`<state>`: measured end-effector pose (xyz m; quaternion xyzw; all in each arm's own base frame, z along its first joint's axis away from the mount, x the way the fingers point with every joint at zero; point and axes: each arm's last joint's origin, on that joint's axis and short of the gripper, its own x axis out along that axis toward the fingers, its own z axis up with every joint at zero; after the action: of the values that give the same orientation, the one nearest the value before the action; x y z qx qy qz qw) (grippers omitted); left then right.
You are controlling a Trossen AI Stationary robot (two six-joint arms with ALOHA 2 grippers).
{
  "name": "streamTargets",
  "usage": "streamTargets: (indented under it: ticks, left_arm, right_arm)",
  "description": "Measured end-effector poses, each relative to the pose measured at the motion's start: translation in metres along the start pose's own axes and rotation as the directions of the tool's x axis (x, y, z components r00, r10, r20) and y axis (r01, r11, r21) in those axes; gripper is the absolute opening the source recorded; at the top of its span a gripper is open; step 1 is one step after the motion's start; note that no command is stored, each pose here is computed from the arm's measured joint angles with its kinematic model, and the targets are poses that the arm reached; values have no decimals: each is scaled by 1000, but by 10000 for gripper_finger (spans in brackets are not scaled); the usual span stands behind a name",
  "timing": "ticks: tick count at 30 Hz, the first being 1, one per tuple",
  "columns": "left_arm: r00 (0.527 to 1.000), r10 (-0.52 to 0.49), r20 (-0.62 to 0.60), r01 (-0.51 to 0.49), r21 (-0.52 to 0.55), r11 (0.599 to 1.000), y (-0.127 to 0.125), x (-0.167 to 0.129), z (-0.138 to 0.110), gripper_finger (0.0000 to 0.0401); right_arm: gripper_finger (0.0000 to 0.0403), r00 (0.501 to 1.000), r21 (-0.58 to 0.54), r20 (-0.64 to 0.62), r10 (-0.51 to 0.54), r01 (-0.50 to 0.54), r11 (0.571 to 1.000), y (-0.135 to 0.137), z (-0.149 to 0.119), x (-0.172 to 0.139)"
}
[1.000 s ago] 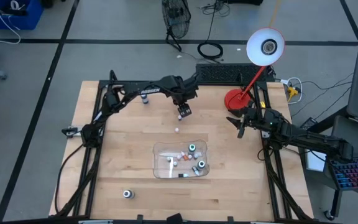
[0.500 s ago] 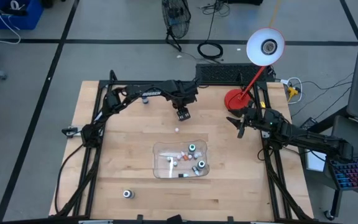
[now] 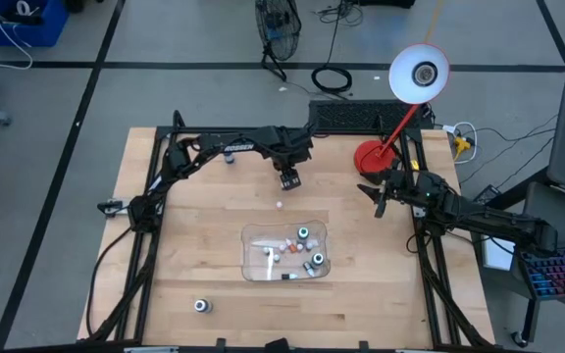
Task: Pick & Place food coloring
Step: Put the small green food coloring bottle into the transparent bin
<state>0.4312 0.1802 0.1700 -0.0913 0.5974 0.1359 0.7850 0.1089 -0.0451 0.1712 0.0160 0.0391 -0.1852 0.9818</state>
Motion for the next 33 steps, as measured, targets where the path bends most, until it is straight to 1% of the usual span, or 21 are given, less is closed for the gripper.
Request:
streamTargets:
  ticks: [9,11,15,23,29,33]
  left_arm:
    - [1000,0,0,0,0,1000,0,0,0,213]
    - [1000,0,0,0,-1,1000,0,0,0,208]
    - [1000,0,1,0,-1,1000,0,0,0,169]
    - [1000,0,11,0,-1,1000,1,0,1,55]
    - [999,2,34,-5,77,997,0,-2,3,51]
    - [998,1,62,-10,137,991,-11,-25,4,51]
  right_arm:
    - [171,1000,0,0,0,0,1000,0,0,0]
    - [171,1000,0,0,0,0,1000,0,0,0]
    - [171,1000,0,0,0,0,1000,0,0,0]
    - [171,1000,0,0,0,0,1000,0,0,0]
    - [171,1000,0,-1,0,0,1000,0,0,0]
    - [171,1000,0,-1,1,-1,1000,0,0,0]
